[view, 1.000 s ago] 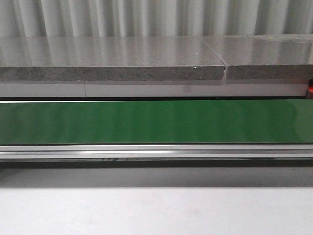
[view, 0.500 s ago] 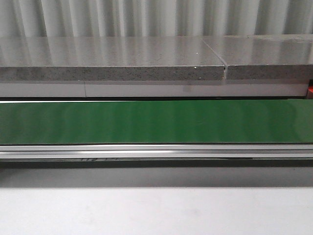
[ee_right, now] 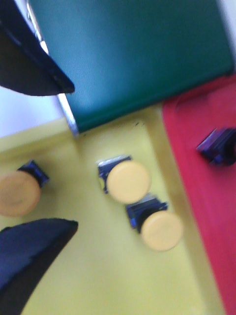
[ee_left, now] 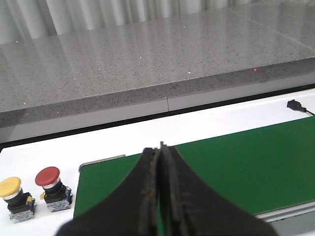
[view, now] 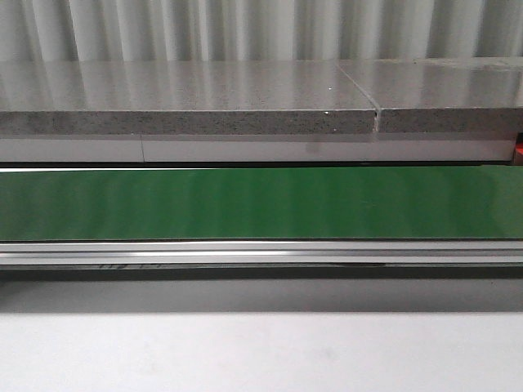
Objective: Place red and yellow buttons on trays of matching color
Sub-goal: 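Lift the right gripper away from the trays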
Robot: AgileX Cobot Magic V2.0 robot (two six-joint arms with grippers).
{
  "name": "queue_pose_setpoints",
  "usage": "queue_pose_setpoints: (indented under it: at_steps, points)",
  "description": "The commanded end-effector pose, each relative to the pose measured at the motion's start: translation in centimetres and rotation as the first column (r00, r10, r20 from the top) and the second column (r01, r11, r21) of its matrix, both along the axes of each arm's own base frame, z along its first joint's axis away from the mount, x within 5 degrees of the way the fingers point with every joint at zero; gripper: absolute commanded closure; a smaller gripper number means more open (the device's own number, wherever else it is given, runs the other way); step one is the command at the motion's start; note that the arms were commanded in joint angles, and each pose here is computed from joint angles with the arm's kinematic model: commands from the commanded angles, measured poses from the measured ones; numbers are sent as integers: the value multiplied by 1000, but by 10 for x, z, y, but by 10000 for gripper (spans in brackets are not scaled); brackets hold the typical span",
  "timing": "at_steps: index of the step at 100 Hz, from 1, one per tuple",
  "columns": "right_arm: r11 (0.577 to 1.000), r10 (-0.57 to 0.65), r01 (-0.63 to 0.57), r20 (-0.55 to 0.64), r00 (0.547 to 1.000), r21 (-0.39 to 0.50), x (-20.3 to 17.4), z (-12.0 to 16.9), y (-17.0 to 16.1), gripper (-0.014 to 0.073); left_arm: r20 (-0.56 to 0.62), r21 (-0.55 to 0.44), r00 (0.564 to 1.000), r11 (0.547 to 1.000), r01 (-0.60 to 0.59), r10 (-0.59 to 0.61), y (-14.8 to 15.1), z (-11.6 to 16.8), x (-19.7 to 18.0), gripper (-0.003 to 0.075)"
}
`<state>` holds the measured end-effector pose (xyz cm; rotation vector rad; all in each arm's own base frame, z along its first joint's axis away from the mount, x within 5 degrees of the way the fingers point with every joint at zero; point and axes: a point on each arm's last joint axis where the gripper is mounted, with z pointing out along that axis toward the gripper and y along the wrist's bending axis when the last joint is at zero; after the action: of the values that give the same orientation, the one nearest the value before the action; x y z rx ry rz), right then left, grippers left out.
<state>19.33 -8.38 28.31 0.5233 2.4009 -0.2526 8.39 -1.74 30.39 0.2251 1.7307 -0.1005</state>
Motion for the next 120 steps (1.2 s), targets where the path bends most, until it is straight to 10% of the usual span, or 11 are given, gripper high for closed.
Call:
queue_pose_setpoints:
  at_steps: [1, 35, 64, 120]
  points:
    - [988, 127, -108, 186, 974, -109, -2, 36, 19, 74, 86, -36, 996, 999, -14, 17, 1, 15, 1, 740]
    - [893, 435, -336, 381, 816, -300, -35, 64, 68, 113, 86, -36, 996, 999, -14, 17, 1, 15, 1, 740]
    - [887, 447, -316, 453, 771, -337, -62, 60, 71, 667, 86, -36, 996, 999, -14, 17, 1, 15, 1, 740]
    - [886, 448, -310, 467, 763, -344, -65, 62, 71, 662, 86, -36, 996, 999, -14, 17, 1, 15, 1, 740]
